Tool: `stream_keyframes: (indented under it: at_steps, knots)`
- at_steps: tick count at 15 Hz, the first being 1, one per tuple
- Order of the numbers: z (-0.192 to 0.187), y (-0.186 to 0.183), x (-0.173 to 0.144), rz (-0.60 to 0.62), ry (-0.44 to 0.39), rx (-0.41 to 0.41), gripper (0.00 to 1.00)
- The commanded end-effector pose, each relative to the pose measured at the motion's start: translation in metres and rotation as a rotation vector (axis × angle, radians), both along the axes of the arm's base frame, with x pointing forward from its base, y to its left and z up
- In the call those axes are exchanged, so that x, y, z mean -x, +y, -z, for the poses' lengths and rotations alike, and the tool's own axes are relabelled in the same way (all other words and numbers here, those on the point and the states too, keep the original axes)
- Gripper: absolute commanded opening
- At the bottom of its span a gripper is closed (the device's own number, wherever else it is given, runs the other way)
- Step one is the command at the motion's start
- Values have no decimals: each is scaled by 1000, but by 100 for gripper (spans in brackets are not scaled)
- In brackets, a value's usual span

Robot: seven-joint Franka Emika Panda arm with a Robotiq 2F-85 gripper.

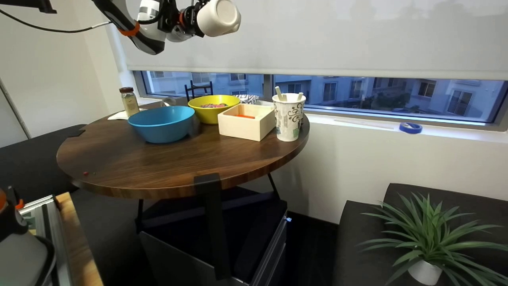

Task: Pick up the white mug and pour its contents into the yellow bowl, put the white mug at the front of the table, pick up the paper cup and put it in the white mug

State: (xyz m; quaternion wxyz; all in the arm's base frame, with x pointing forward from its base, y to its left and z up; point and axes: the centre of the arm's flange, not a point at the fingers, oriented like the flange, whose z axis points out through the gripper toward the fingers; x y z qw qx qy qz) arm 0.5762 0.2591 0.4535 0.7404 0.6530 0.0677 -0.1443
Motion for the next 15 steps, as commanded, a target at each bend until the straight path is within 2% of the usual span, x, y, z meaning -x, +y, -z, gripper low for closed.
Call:
stream_keyframes:
  at_steps: [1, 8, 11, 15]
  knots:
    - [-39, -48, 2, 2, 35, -189, 1]
    - [-71, -155, 9, 34, -26, -582, 1]
    - [-78, -186, 11, 40, -61, -757, 1]
    - [-96, -210, 4, 21, -145, -971, 1]
